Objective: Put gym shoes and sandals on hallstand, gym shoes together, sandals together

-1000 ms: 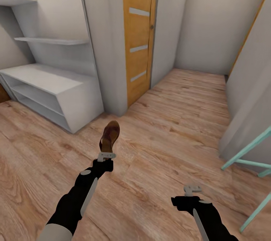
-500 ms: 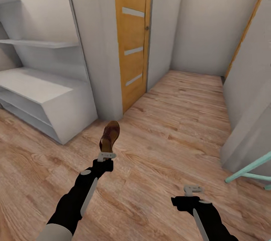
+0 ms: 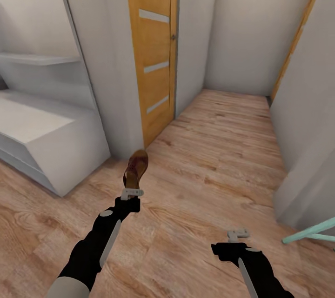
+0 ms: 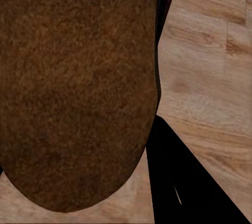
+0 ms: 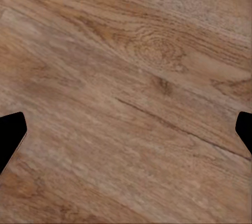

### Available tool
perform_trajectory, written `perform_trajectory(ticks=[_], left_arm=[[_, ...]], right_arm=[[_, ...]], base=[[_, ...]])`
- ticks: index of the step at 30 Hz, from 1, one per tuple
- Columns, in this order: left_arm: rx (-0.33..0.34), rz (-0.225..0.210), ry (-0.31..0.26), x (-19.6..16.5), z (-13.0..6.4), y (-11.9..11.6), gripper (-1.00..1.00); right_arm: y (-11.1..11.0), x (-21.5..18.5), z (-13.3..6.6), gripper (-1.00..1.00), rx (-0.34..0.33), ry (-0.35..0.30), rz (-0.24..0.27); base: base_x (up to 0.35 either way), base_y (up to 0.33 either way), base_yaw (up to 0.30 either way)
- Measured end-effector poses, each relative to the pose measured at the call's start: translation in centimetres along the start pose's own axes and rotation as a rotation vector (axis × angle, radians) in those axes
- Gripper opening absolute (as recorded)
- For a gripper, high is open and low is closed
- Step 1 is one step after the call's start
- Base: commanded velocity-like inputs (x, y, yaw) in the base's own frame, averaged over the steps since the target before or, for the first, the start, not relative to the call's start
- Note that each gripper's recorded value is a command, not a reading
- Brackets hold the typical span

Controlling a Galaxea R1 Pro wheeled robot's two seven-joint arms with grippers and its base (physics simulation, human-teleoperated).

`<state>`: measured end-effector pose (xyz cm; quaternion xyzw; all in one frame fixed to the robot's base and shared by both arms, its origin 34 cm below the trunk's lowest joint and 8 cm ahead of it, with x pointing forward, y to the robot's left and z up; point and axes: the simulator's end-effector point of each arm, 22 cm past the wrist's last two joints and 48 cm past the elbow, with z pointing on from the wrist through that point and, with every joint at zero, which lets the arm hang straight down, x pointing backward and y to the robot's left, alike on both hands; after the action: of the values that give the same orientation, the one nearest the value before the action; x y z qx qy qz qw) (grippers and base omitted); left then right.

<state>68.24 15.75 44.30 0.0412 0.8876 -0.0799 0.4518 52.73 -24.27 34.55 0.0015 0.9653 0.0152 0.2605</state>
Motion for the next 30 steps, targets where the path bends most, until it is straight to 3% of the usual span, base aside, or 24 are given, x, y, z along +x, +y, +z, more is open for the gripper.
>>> perform_trajectory(ticks=[12, 23, 30], left_arm=[[0.0, 0.0, -0.001, -0.07, -0.03, -0.01, -1.0], [0.0, 0.002, -0.009, -0.51, -0.24, -0.06, -1.0], [-0.001, 0.003, -0.014, -0.72, -0.38, -0.06, -1.0]], right_arm=[[-0.06, -0.03, -0.03, 1.0, 0.001, -0.001, 0.0], [-0.11, -0.32, -0.24, 1.0, 0.002, -0.009, -0.001], [-0.14, -0.53, -0.39, 1.0, 0.002, -0.014, 0.0]], base=[[0.342, 0.0, -0.025], [0.28, 0.079, -0.211], [0.1, 0.07, -0.227]])
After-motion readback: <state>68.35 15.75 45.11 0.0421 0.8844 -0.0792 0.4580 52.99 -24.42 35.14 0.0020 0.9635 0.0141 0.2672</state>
